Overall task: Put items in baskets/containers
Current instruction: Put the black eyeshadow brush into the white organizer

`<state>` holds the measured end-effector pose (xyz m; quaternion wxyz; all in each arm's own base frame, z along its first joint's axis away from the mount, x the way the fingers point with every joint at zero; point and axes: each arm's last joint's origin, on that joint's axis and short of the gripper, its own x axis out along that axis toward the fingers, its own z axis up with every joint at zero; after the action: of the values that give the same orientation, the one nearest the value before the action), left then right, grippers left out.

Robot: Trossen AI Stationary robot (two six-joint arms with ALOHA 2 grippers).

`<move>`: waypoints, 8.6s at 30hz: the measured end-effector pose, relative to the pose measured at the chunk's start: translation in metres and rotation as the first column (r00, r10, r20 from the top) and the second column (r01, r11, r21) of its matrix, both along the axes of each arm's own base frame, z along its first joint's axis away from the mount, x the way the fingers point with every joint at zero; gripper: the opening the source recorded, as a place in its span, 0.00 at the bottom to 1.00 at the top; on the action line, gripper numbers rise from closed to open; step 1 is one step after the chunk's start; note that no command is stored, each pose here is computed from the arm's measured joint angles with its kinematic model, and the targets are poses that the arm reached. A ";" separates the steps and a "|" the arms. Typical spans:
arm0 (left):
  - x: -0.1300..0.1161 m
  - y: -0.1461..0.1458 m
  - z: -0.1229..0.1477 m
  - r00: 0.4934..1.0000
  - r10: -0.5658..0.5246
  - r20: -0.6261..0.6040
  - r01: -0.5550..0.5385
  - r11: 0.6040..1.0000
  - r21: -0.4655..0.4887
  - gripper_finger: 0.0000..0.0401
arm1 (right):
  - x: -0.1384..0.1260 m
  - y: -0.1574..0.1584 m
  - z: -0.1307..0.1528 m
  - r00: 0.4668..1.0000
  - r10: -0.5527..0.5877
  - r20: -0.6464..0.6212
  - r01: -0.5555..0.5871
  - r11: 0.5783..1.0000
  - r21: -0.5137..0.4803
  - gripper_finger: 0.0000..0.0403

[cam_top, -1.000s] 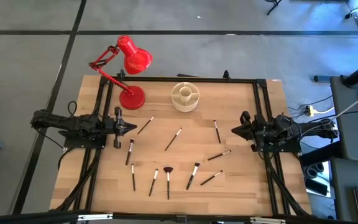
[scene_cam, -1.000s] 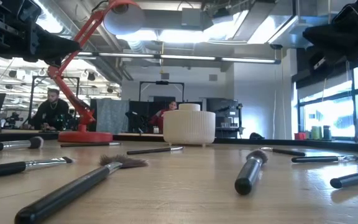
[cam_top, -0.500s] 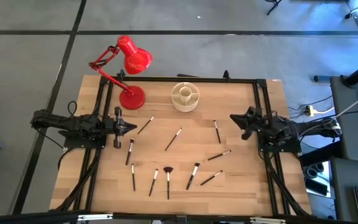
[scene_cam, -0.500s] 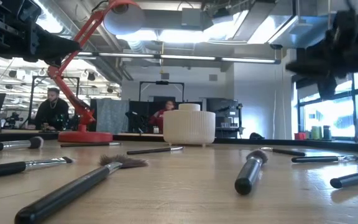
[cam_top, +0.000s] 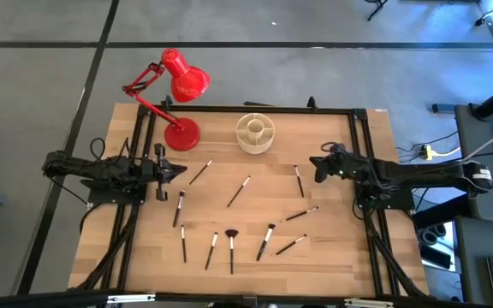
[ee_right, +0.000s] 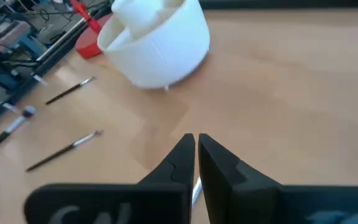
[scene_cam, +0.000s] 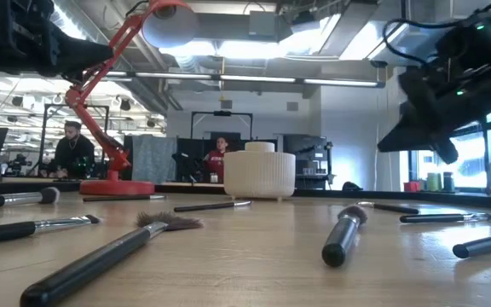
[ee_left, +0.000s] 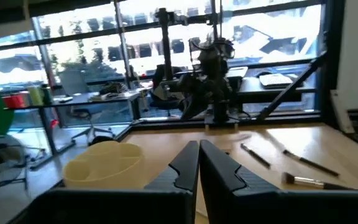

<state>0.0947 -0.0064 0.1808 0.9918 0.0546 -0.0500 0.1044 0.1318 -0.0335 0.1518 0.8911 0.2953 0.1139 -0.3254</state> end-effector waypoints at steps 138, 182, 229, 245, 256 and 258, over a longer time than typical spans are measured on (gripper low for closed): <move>0.187 0.095 -0.045 0.244 0.153 -0.958 -0.772 0.628 -0.097 0.19 | 0.111 -0.054 0.063 0.874 0.047 -0.483 -0.223 0.923 -0.314 0.28; 0.254 0.154 0.091 0.897 0.440 -0.043 -0.441 0.886 -0.144 0.01 | 0.112 -0.054 0.064 0.882 0.059 -0.467 -0.229 0.921 -0.315 0.28; 0.263 0.055 0.010 0.691 0.123 -0.712 -0.348 0.920 -0.179 0.21 | 0.101 -0.062 0.076 0.903 0.043 -0.427 -0.191 0.931 -0.311 0.28; 0.287 0.041 -0.061 0.614 0.041 -0.788 -0.515 0.778 -0.360 0.21 | 0.039 -0.027 0.121 0.951 0.220 -0.217 -0.247 0.964 -0.102 0.28; 0.282 0.035 -0.067 0.488 0.035 -0.872 -0.556 0.783 -0.279 0.07 | 0.021 0.000 0.121 0.939 0.204 -0.276 -0.237 0.967 -0.093 0.28; 0.281 0.035 -0.067 0.478 0.025 -0.878 -0.538 0.799 -0.270 0.02 | 0.020 0.001 0.122 0.941 0.198 -0.275 -0.234 0.966 -0.106 0.28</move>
<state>0.3755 0.0288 0.1135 0.8311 -0.1610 0.4736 0.2431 0.1521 -0.0327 0.2739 0.9167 0.1731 0.2399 -0.2686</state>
